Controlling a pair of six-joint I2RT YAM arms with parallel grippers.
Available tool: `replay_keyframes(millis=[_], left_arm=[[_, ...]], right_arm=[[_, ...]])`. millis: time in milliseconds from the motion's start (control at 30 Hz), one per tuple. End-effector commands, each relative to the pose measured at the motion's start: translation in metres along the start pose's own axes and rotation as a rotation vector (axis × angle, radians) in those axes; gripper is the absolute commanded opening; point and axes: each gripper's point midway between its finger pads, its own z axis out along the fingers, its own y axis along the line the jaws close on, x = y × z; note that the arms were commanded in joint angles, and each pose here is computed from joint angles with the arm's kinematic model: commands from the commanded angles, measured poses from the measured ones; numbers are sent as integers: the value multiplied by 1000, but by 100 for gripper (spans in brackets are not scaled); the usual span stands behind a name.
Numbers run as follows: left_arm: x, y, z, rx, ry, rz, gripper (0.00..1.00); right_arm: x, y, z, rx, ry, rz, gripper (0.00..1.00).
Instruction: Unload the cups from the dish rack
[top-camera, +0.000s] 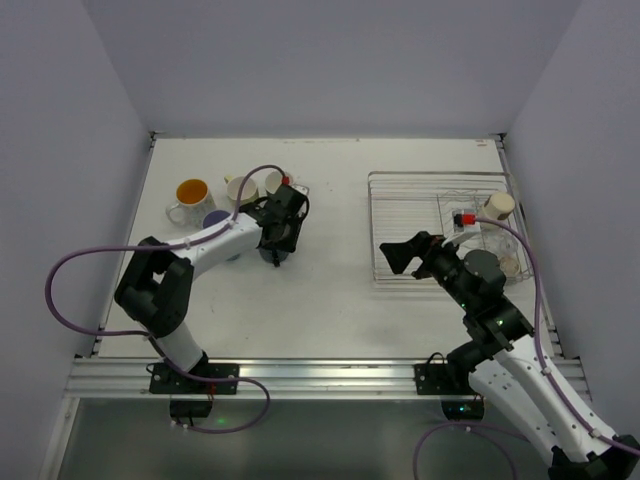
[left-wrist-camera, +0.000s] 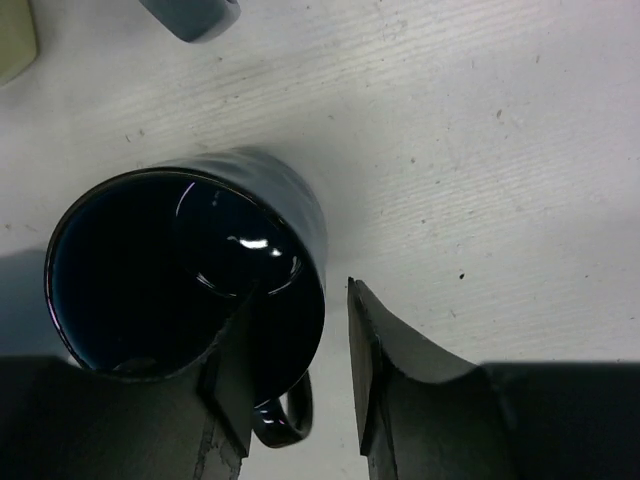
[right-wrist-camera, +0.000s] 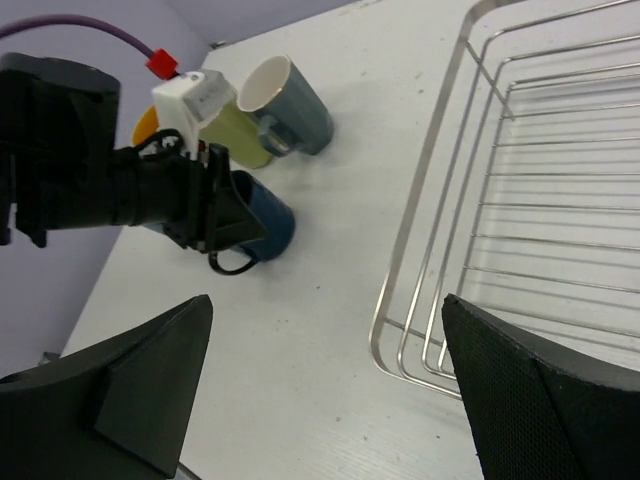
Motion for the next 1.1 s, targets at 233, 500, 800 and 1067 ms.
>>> replay_keyframes(millis=[233, 500, 800, 1067], left_arm=[[-64, -13, -59, 104, -228, -44, 67], [-97, -57, -196, 536, -555, -1, 89], [-13, -50, -262, 736, -734, 139, 93], [22, -46, -251, 758, -771, 143, 94]], right_arm=[[-37, -40, -17, 260, -96, -84, 91], [-68, -100, -27, 575, -152, -111, 53], [-98, -169, -30, 858, -230, -7, 53], [-122, -240, -62, 1051, -324, 120, 51]])
